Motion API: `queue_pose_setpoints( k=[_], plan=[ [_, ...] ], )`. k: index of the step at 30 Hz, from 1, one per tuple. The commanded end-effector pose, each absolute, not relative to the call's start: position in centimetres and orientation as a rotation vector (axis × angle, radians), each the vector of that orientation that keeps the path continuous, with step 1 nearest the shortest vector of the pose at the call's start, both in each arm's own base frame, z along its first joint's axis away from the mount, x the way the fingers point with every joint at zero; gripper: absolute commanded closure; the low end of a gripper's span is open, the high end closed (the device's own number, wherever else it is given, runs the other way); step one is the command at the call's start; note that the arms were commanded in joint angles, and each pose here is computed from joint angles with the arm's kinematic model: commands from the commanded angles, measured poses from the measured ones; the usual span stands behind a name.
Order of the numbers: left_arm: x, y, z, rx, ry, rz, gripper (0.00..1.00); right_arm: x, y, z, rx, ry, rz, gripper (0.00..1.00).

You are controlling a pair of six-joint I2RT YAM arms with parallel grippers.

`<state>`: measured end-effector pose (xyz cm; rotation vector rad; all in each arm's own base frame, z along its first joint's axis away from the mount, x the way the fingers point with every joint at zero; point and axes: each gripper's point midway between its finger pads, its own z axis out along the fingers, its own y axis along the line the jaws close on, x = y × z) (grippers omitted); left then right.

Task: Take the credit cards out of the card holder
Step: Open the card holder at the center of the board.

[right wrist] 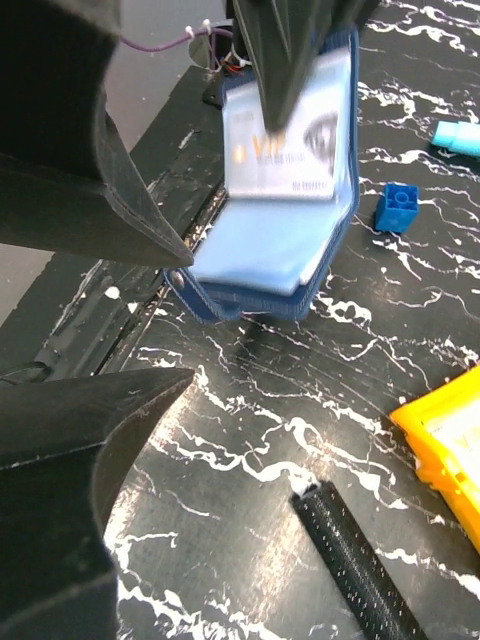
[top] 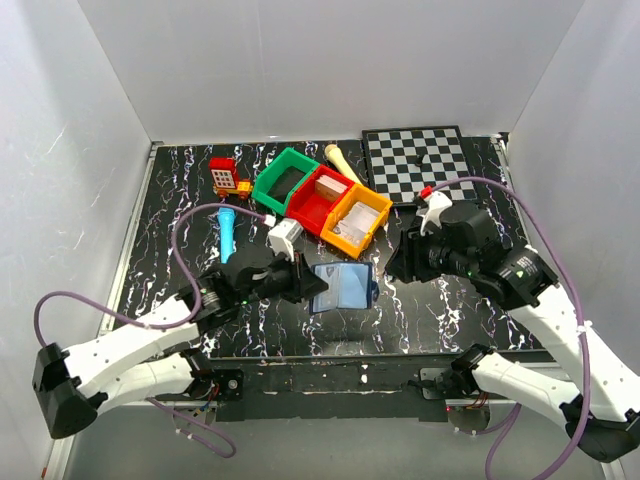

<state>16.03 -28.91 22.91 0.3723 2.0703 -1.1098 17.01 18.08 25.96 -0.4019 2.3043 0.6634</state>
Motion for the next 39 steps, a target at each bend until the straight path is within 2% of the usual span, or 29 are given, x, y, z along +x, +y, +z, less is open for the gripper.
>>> queue_pose_setpoints(
  k=[1,7,11,21,39],
  plan=[
    [17.2,-30.4,20.1,0.340,2.105,-1.126,1.00,17.1,20.0,27.5,-0.435,2.135,0.826,0.46],
    [18.1,-31.1,14.8,0.310,2.226,-1.117,1.00,16.4,21.5,25.0,-0.460,2.071,0.953,0.45],
    [19.2,-31.1,13.7,0.237,2.199,-1.170,1.00,15.9,22.8,22.6,-0.475,2.164,1.025,0.48],
    [19.5,-30.9,9.1,0.220,2.311,-1.215,1.00,15.9,26.9,19.0,-0.490,2.198,1.277,0.54],
    [18.6,-29.8,4.7,0.219,2.470,-1.167,1.00,18.3,26.5,7.7,-0.295,2.587,1.175,0.68]
  ],
)
